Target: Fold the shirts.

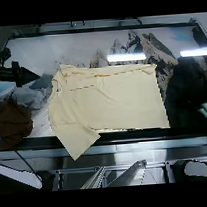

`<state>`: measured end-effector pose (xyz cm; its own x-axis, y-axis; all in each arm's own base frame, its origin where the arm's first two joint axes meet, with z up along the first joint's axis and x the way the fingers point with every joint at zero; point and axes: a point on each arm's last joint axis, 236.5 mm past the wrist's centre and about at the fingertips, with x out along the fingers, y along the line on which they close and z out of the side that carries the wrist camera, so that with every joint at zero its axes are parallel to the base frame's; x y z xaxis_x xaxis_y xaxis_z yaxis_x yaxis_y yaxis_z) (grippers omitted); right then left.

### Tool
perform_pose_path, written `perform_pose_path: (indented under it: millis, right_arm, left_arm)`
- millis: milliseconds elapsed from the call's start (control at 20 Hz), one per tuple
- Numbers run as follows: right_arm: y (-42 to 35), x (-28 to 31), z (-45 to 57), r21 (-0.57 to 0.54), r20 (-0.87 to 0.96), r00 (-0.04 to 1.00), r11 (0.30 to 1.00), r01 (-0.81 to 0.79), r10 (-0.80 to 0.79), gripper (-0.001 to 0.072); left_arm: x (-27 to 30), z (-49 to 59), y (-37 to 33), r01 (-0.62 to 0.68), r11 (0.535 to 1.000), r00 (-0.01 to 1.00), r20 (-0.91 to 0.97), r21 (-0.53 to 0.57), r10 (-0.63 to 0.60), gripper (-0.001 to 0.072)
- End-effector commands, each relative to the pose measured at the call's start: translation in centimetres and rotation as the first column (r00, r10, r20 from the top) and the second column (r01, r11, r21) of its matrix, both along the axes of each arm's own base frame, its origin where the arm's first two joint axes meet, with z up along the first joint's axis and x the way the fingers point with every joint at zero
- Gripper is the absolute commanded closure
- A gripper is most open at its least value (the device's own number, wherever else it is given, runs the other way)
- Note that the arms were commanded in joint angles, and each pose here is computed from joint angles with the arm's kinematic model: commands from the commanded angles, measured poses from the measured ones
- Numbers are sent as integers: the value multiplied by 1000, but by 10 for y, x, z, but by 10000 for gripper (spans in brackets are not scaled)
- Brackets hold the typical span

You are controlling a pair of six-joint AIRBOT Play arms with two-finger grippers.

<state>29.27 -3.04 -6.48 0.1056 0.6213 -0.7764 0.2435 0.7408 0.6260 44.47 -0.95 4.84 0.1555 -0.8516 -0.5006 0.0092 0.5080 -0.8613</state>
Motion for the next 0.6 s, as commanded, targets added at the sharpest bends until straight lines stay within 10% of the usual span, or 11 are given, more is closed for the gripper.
perform_pose_path:
  millis: [0, 550]
  right_arm:
    - [5, -43, -28, -32, -57, 998, 999, -7, 5, 210]
    - [39, -44, -62, 69, -41, 999, 997, 23, -21, 212]
  left_arm:
    - [-39, -31, 10, -94, 990, 994, -53, 103, 100, 704]
    - [-133, -66, 33, -327, 926, 923, -145, 186, 355, 703]
